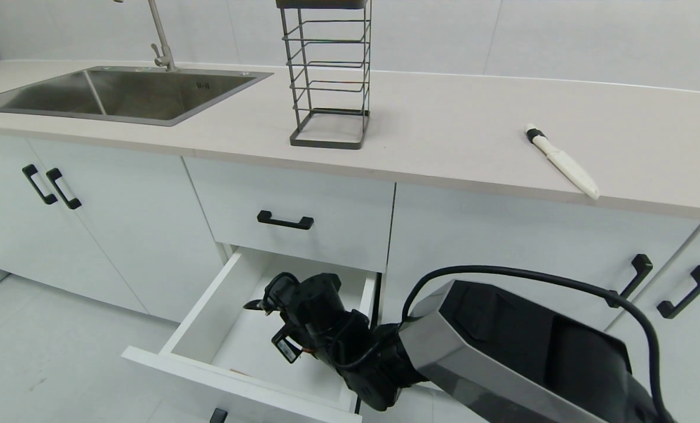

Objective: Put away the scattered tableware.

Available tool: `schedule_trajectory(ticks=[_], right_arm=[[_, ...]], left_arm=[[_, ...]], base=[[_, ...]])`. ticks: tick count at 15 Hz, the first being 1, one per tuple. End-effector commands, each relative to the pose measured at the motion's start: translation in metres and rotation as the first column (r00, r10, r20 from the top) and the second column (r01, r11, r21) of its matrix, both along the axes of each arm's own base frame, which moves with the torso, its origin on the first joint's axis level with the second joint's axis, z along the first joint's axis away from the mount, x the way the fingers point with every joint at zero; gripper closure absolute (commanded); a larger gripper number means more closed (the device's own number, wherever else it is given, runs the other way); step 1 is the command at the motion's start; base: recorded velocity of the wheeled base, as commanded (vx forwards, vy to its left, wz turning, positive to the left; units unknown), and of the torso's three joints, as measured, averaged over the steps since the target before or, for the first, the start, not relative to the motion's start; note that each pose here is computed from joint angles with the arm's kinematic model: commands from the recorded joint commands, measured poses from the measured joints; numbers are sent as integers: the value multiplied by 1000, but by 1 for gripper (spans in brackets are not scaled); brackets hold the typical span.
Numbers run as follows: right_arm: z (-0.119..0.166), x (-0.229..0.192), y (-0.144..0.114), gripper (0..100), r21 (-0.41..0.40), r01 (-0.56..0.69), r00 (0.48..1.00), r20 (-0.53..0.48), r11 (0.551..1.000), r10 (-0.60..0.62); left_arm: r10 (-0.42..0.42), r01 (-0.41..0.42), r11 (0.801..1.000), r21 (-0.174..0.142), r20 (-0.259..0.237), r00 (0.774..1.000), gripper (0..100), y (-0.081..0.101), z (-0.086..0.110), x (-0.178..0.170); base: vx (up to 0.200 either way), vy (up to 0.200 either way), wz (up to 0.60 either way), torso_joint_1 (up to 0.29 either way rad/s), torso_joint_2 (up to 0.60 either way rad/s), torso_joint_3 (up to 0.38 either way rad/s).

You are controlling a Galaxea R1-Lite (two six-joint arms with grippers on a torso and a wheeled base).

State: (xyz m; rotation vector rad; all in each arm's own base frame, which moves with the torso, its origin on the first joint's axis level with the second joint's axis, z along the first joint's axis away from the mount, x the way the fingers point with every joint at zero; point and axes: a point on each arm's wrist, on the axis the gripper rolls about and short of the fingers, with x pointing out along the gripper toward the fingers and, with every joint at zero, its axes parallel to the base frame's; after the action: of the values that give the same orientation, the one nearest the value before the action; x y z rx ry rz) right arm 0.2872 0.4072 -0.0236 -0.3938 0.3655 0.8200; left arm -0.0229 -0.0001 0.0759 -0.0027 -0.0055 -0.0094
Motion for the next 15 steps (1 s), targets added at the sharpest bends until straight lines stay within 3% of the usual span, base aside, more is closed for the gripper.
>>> schedule_trajectory(ticks=[1,15], right_arm=[[-9,3,4,100,0,0,1000,0,1000,0],[-18,-1,6,100,-60,-17,999,-46,998,14]], left_arm=[[0,0,1000,0,-1,1000,0,0,0,0],[0,0,1000,0,-1,1000,0,0,0,0]], base=[[0,0,0,0,0,0],[0,0,0,0,0,0]])
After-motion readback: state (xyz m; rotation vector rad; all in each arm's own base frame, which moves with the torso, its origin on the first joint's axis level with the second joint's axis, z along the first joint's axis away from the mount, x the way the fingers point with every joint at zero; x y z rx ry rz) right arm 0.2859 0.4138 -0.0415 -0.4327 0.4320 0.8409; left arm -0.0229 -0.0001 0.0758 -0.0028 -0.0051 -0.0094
